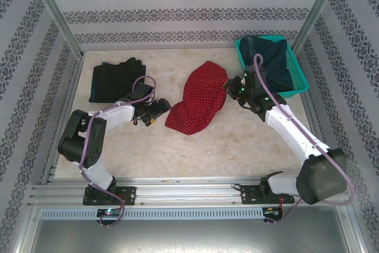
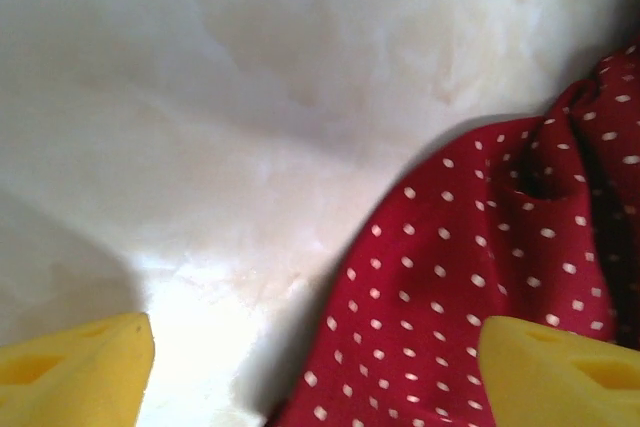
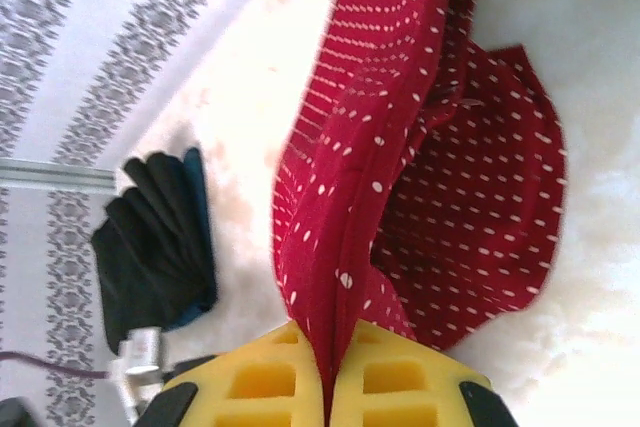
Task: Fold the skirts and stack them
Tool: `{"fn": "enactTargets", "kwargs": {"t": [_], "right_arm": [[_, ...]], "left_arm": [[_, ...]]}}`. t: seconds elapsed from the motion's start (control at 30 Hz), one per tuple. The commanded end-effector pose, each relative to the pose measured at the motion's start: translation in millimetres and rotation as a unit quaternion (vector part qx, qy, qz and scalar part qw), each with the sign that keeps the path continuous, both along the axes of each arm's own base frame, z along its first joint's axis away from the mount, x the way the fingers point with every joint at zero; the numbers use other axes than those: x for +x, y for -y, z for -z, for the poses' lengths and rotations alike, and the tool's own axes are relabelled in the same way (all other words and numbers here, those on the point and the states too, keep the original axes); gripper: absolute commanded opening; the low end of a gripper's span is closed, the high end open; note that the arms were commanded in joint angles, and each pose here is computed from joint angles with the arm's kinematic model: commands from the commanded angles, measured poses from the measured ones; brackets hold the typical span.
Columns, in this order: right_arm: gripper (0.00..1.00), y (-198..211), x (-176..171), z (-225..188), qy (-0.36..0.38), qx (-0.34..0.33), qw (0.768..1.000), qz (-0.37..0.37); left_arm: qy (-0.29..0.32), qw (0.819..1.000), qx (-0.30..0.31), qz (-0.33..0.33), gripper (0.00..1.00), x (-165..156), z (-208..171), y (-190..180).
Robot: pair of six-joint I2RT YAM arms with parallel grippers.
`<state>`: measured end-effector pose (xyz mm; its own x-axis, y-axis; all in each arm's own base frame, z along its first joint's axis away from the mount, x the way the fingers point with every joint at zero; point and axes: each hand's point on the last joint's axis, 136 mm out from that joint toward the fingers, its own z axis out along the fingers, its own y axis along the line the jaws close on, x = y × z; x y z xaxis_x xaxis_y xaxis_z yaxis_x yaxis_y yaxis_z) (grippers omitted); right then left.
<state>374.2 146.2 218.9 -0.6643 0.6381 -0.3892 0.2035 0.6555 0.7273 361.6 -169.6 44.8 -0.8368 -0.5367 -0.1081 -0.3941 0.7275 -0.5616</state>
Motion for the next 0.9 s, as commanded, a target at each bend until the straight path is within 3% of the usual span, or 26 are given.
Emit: {"fn": "enactTargets", "kwargs": {"t": [0.0,0.2,0.43,0.63,0.87], "right_arm": [[0.0,7,-4,9,-0.017,-0.029,0.999,0.007],[0.0,-1,6,-16,0.018,0.001,1.0,0.011],[0.0,-41,29,-71,0.085,0.021,0.996,-0.03],[0.0,-46,35,-73,0.092,0.025,0.995,-0.029],[0.0,-38,31,-66,0.09,0.019,0.996,-0.015]], "left_arm": [[0.025,0.997,-0.062,0.023,0.8,11,-14,23],[0.014,0.996,-0.078,0.03,0.79,-8,-17,29],[-0.007,0.994,-0.096,0.053,0.77,-21,-8,39],[-0.011,0.986,-0.16,0.036,0.68,-19,-8,63],[-0.058,0.988,-0.137,0.051,0.64,-48,5,68]]}}
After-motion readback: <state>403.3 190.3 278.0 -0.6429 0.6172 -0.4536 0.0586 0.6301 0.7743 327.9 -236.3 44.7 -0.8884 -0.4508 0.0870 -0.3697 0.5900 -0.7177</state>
